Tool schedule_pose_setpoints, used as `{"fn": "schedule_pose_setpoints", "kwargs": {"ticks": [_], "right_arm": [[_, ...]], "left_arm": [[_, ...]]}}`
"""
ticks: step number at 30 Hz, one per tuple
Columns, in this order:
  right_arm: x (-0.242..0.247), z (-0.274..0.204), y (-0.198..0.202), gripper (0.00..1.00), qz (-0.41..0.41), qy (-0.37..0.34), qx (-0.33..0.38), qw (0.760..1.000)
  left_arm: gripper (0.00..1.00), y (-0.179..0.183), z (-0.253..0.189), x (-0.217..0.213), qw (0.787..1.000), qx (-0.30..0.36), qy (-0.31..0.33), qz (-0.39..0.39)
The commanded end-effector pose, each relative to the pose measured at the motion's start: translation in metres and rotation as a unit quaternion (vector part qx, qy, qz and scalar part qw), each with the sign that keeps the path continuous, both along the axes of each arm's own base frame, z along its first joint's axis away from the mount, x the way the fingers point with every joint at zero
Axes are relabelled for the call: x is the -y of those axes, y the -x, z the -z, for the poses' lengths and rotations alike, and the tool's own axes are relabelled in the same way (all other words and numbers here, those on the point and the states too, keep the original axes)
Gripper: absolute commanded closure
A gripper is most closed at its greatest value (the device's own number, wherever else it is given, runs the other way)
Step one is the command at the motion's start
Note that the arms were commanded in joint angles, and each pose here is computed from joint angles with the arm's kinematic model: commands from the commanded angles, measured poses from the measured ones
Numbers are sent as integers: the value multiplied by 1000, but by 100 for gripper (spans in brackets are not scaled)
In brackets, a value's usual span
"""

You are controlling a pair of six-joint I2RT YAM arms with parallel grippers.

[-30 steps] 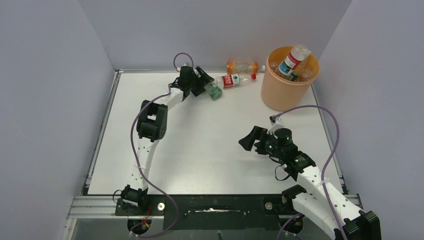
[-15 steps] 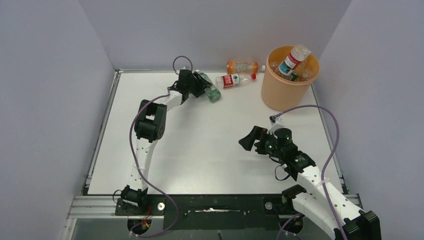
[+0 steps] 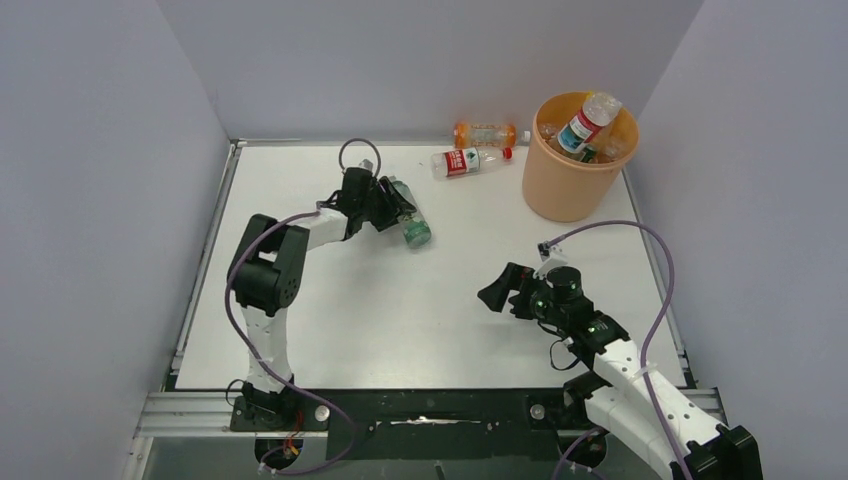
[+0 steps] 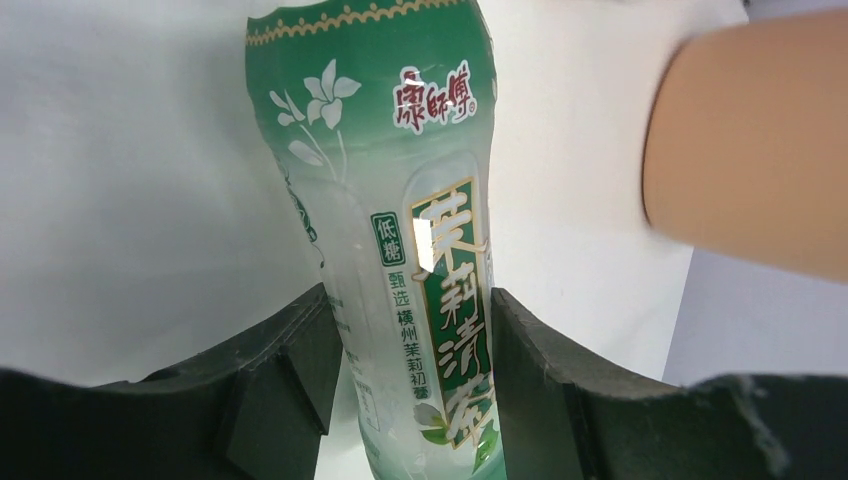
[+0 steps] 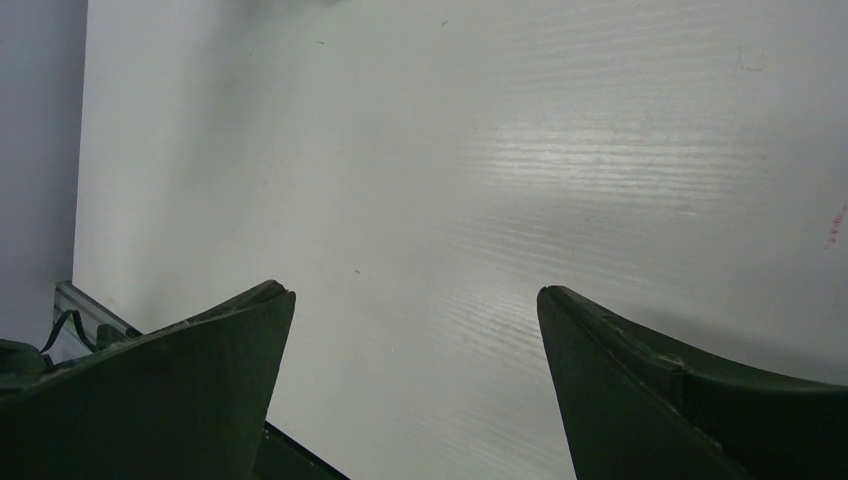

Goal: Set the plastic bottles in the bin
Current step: Pick up the plastic bottle at the center of the board.

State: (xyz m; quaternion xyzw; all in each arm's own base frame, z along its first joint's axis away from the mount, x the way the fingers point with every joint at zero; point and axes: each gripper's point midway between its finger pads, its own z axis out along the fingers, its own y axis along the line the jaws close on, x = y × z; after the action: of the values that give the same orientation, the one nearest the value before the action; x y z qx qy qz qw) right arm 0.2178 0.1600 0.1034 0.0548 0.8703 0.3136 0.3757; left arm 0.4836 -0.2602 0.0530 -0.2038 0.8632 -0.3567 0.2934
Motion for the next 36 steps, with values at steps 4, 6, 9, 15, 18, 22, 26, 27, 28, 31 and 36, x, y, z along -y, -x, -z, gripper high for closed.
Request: {"fn": "schedule_pose_setpoints", "kwargs": {"ticks": [4, 6, 9, 15, 18, 22, 26, 27, 28, 31, 36], "right_arm": [[-8, -10, -6, 2, -2, -22, 25, 999], [-9, -10, -6, 2, -3, -23, 26, 999], [-10, -11, -6, 2, -4, -24, 26, 999], [-14, -18, -10, 2, -7, -25, 26, 999], [-16, -24, -13, 2, -9, -26, 29, 999], [-16, -43, -20, 2, -9, -20, 43, 999], [-17, -73, -29, 2, -13, -13, 67, 998], [-19, -81, -31, 2, -16, -12, 73, 997], [-20, -89, -33, 2, -19, -11, 76, 997], [-23, -111, -38, 2, -29, -8, 90, 995], [-28, -134, -49, 2, -45, -2, 98, 994]], "left_arm": [[63, 55, -81, 24, 991, 98, -20, 86], [63, 72, -86, 28, 989, 100, -33, 102], [63, 98, -95, 38, 984, 111, -52, 132], [63, 138, -113, 56, 969, 139, -73, 192], [63, 156, -116, 60, 961, 148, -89, 215], [63, 179, -123, 63, 953, 160, -85, 244], [63, 203, -129, 70, 944, 170, -65, 275], [63, 209, -131, 72, 941, 172, -59, 284], [63, 215, -132, 75, 939, 175, -55, 292], [63, 231, -138, 83, 930, 187, -47, 312], [63, 251, -150, 89, 918, 207, -28, 336]]}}
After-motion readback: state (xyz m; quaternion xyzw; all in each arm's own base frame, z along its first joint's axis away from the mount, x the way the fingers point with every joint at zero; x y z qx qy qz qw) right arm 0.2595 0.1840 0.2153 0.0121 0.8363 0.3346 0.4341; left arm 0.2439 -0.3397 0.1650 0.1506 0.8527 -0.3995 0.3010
